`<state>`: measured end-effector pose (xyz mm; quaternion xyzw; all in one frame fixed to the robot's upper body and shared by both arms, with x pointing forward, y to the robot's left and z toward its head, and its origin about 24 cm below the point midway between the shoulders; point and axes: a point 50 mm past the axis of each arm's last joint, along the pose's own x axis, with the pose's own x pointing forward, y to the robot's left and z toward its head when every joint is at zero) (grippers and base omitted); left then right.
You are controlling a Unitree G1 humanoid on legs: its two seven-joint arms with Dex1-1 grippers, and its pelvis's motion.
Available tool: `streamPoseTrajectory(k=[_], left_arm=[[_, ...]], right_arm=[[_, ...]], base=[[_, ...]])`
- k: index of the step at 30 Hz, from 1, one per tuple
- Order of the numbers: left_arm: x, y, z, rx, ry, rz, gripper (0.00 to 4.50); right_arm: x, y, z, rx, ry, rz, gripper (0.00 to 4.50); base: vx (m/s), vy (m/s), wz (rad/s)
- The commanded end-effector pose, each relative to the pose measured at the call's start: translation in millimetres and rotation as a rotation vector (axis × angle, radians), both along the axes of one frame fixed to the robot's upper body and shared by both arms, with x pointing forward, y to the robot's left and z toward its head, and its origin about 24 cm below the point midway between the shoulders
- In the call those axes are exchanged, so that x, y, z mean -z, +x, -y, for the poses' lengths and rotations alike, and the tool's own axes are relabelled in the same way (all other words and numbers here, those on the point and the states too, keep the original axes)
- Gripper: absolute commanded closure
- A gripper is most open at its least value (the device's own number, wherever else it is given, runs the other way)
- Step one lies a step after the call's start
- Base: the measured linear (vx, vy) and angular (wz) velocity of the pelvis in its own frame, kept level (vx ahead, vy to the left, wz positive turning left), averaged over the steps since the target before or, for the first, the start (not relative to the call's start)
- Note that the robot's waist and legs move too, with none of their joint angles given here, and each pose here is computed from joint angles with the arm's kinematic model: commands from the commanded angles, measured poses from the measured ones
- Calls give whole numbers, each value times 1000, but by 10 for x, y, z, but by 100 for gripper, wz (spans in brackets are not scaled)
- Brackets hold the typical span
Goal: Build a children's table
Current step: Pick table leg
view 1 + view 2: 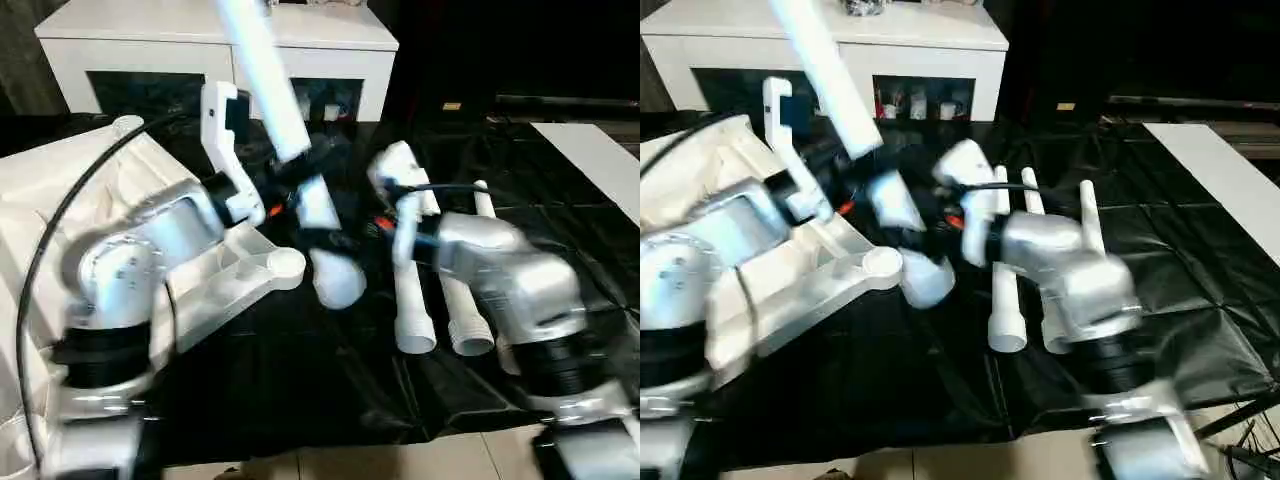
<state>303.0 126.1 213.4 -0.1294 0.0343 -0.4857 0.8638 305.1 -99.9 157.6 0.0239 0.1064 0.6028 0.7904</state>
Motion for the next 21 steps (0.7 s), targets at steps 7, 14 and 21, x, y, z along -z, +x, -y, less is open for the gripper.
streamPoseTrajectory(k=[7,14,21], left_arm=[[-215,-76,46,167,-24,91,266],[-278,-119,96,257,-99,92,266],[-256,-89,65,251,-108,77,267]], right_arm=[[20,-104,95,-135,5,-111,108],[123,-131,5,-176,-56,-124,108],[78,-130,-27,-197,-22,-136,177]], base=[[0,0,0],[0,0,0],[0,0,0]])
